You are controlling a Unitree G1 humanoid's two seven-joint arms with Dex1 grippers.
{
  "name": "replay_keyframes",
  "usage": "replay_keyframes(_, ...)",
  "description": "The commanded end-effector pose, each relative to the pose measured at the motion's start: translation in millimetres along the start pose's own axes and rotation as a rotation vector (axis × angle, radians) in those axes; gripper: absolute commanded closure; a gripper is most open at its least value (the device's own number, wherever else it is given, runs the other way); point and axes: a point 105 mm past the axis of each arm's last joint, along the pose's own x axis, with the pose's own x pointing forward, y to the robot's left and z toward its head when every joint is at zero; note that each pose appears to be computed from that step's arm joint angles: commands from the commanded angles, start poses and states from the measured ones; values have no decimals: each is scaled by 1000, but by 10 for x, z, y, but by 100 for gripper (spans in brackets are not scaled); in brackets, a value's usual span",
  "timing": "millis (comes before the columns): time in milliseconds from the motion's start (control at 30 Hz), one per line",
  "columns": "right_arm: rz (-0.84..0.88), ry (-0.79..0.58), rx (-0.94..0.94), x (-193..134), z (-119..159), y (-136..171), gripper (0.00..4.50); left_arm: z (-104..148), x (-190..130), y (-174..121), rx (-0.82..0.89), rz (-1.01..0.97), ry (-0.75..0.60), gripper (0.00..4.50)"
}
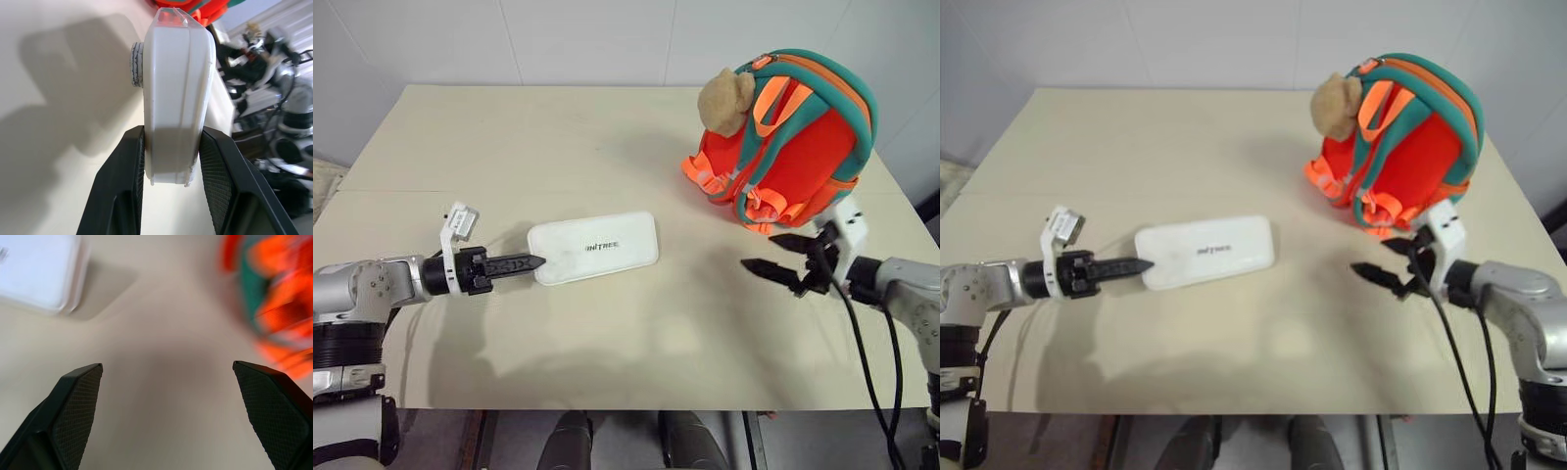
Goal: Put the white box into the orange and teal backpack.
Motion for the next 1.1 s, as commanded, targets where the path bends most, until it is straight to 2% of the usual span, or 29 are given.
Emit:
replay_keyframes(33, -214, -178, -70, -136, 431, -348, 0, 111, -54, -91, 107, -27, -50, 320)
replay_keyframes(200, -288, -289, -9, 80, 655, -520, 0, 9, 34, -86, 108, -36, -34, 320)
replay_keyframes(333, -275, -299, -14, 336, 727, -547, 0, -14, 95, -104, 114, -45, -30, 320)
replay_keyframes(667, -116, -323, 146, 932, 848, -411, 0, -55, 47, -138, 99, -28, -74, 320)
replay_keyframes(733, -88, -318, 203, 931, 863, -421, 0, -59, 28, -154, 100, -21, -88, 320)
replay_keyframes(1100, 43, -291, 230, 638, 824, -261, 0, -158, -76, -153, 73, 21, -117, 320)
